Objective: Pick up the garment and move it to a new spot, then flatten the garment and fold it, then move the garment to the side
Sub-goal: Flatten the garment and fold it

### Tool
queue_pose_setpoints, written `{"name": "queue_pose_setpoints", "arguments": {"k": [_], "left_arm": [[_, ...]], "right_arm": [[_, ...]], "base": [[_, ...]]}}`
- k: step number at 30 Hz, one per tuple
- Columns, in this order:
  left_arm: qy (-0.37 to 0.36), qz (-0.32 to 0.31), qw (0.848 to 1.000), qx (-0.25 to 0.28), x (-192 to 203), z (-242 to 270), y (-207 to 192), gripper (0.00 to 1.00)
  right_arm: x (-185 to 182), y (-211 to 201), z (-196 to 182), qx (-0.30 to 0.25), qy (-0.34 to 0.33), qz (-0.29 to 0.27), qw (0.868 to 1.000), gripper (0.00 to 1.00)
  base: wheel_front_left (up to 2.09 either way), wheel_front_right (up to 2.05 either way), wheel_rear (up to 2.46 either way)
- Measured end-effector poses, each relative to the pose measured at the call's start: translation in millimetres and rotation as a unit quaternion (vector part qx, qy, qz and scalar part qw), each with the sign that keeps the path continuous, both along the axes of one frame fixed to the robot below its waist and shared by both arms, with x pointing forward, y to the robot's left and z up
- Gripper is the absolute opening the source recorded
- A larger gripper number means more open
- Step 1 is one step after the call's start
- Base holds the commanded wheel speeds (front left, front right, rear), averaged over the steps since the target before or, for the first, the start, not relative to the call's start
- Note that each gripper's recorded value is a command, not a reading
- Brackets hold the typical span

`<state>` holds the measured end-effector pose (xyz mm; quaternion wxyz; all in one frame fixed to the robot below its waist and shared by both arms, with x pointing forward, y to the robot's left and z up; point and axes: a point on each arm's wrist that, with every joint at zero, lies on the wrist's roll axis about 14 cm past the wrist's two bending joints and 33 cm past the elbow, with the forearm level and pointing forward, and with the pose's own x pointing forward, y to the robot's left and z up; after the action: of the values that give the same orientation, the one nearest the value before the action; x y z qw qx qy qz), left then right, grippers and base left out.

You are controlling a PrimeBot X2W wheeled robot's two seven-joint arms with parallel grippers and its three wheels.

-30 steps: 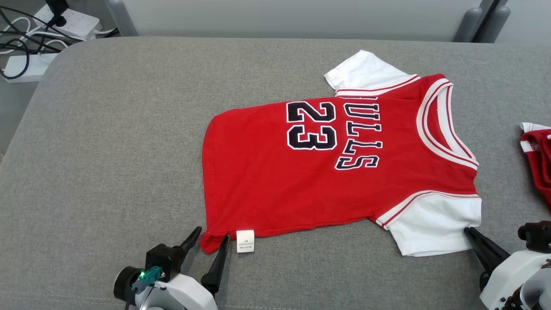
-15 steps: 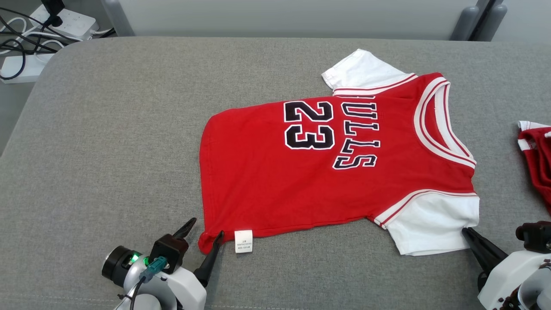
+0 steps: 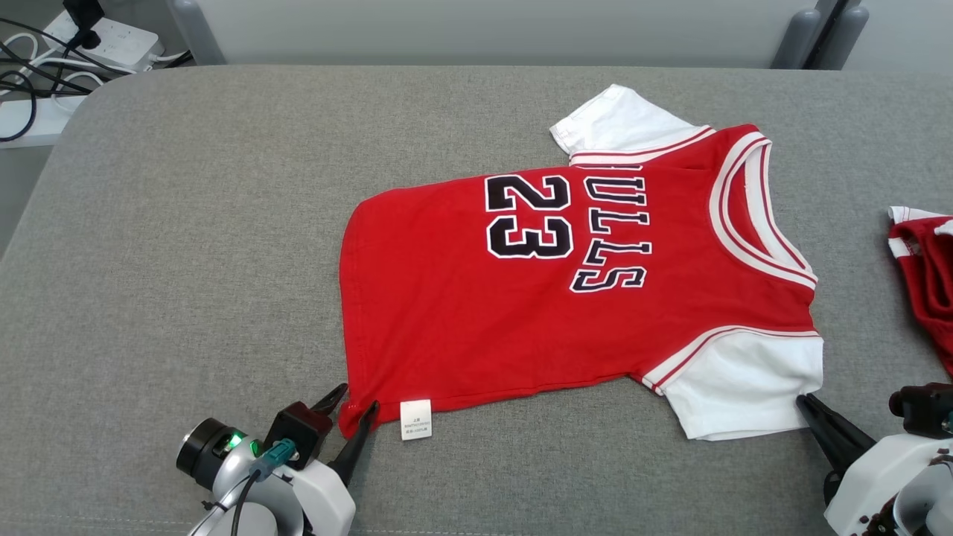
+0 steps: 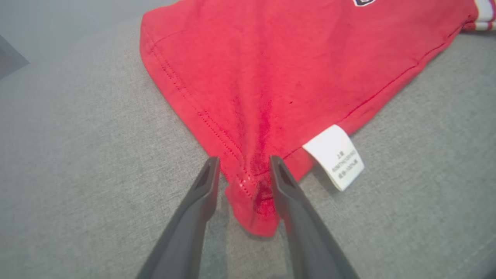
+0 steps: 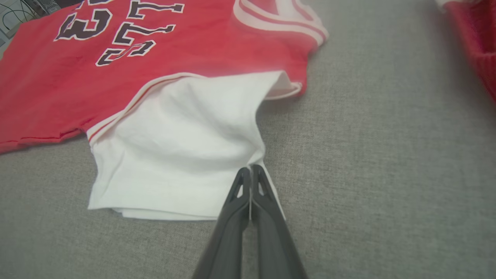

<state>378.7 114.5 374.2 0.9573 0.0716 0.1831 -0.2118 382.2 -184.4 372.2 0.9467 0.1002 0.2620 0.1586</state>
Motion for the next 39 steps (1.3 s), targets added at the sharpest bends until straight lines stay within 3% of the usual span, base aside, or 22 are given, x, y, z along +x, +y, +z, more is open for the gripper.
{"name": "queue_pose_setpoints", "arguments": {"k": [3,5,7,10,12,15,18,21,24,29,34,39], "left_arm": [[0.009,-0.005,1.0,0.003,-3.9,-4.8,-1.1,0.45],[0.017,-0.009,1.0,0.006,-7.2,-9.0,-1.3,0.49],[0.022,-0.009,1.0,0.004,-9.1,-11.3,-0.9,0.78],[0.024,-0.008,1.0,0.005,-7.4,-11.3,1.4,0.96],[0.021,-0.008,1.0,0.002,-4.6,-9.3,1.0,0.96],[0.025,-0.011,1.0,0.001,-5.9,-10.6,-0.3,0.79],[0.027,-0.009,1.0,-0.003,-6.1,-11.0,0.1,0.48],[0.024,-0.009,1.0,-0.005,-3.0,-8.7,-0.2,0.35],[0.016,-0.012,1.0,-0.007,1.0,-4.4,-1.7,0.29],[0.013,-0.009,1.0,-0.01,2.4,-1.9,-0.5,0.0],[-0.014,0.0,1.0,-0.021,12.4,14.9,5.3,0.0],[-0.053,0.008,0.998,-0.031,26.1,39.4,13.9,0.0]], "right_arm": [[-0.3,-0.3,0.3,0.0,0.0,-0.001,1.0,0.0],[-0.6,-0.7,0.5,0.0,-0.001,-0.001,1.0,0.0],[-0.7,-0.9,0.7,0.0,-0.001,-0.001,1.0,0.0],[-0.5,-0.6,0.4,0.0,0.0,-0.001,1.0,0.0],[-0.4,-0.4,0.2,0.0,0.0,0.0,1.0,0.0],[-0.1,-0.3,-0.3,0.0,0.0,0.0,1.0,0.0],[0.2,0.2,-0.9,0.0,0.001,0.0,1.0,0.0],[0.3,0.5,-1.4,0.001,0.002,0.0,1.0,0.0],[0.4,0.4,-2.0,0.001,0.003,0.0,1.0,0.0],[1.7,0.5,-1.7,0.001,0.002,-0.001,1.0,0.0],[10.4,2.2,8.8,0.012,-0.015,-0.006,1.0,0.0],[38.5,4.6,42.6,0.038,-0.069,-0.02,0.997,0.0]], "base": [[0.0,0.0,0.0],[0.0,0.0,0.0],[0.0,0.0,0.0],[0.0,0.0,0.0],[0.0,0.0,0.0],[0.0,0.0,0.0],[0.0,0.0,0.0],[0.0,0.0,0.0],[0.0,0.0,0.0],[0.0,0.0,0.0],[0.0,0.0,0.0],[0.0,0.0,0.0]]}}
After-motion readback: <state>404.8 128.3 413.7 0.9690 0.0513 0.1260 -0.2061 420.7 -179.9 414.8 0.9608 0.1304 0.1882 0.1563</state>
